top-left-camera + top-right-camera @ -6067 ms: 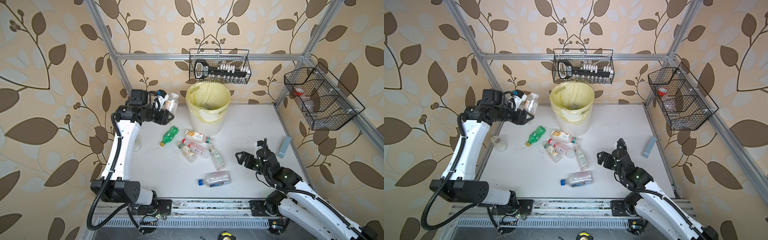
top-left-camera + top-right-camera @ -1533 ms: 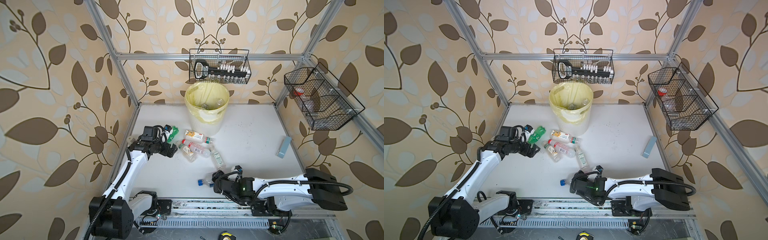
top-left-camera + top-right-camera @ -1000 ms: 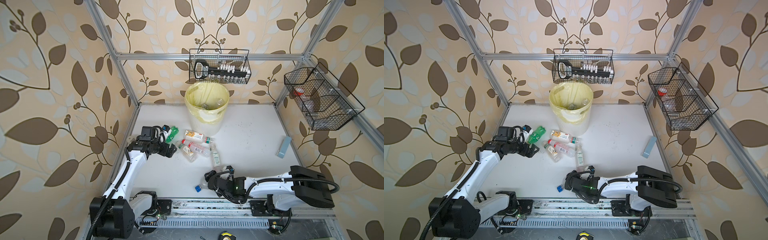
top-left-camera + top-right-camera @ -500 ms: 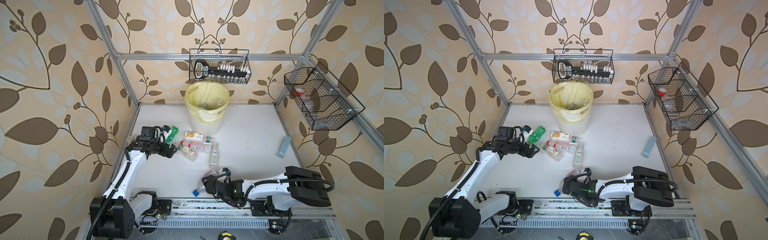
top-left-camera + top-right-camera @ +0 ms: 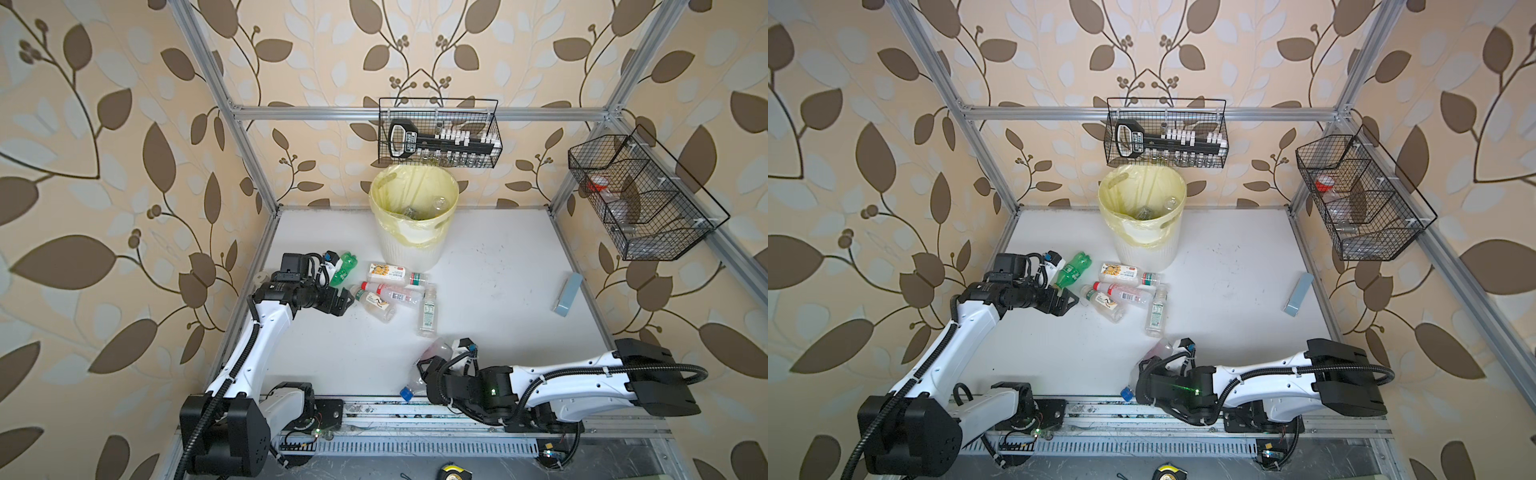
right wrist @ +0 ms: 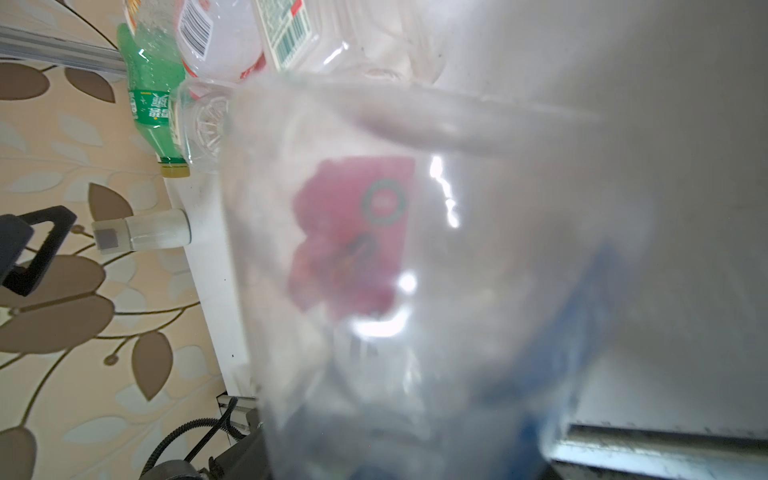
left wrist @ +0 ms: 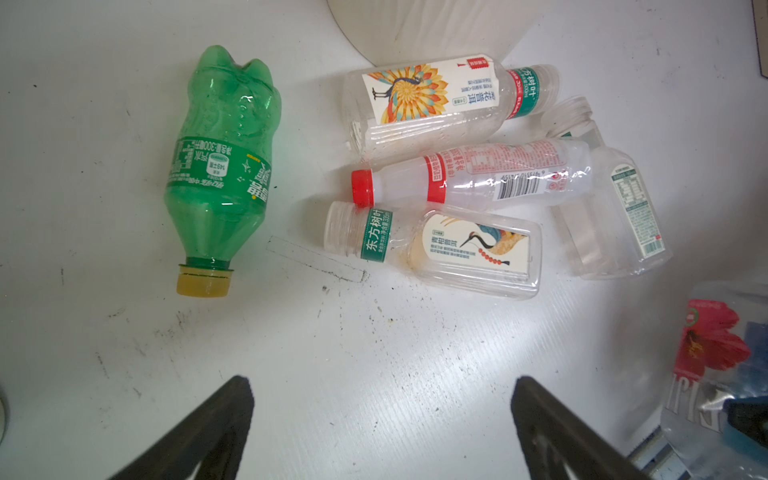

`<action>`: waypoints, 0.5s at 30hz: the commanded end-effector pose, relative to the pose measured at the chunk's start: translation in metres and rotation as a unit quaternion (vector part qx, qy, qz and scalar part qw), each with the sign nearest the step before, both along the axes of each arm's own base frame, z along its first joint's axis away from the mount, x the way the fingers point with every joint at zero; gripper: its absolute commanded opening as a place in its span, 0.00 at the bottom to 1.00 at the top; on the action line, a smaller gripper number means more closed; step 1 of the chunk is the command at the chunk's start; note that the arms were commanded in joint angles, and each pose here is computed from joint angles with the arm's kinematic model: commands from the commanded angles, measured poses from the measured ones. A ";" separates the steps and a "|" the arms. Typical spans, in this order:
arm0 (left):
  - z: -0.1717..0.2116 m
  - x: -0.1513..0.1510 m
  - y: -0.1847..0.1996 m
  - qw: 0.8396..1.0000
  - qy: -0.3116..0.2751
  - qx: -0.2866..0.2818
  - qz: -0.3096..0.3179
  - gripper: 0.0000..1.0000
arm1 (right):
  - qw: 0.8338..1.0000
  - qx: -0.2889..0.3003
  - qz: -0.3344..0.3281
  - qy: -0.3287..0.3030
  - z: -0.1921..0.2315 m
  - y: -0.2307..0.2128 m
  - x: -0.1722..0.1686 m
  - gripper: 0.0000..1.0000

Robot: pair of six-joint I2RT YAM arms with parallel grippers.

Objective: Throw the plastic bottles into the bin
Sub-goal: 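Close the right gripper around the large clear blue-capped bottle, then lift the blue-capped bottle with the right gripper toward the bin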

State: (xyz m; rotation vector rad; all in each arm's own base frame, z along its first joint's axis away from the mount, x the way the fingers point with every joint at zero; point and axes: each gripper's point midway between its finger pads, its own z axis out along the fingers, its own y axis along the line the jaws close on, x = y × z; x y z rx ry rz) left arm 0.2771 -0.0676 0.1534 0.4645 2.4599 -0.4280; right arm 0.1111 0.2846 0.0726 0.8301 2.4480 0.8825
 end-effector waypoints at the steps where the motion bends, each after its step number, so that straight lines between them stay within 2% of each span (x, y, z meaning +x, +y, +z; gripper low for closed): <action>1: 0.007 0.000 -0.001 1.000 -0.006 -0.011 -0.008 0.99 | 0.996 0.035 -0.074 0.029 -0.004 -0.016 0.000 0.51; 6: 0.009 0.000 0.003 1.000 -0.014 -0.016 -0.001 0.99 | 0.997 0.031 -0.068 0.005 0.013 -0.031 0.003 0.51; 10: 0.008 0.001 0.004 1.000 -0.008 -0.015 0.002 0.99 | 0.996 0.002 -0.079 -0.045 0.039 -0.063 0.015 0.50; 15: 0.007 0.001 0.004 1.000 -0.011 -0.023 -0.001 0.99 | 0.994 -0.019 -0.077 -0.074 0.061 -0.094 0.030 0.50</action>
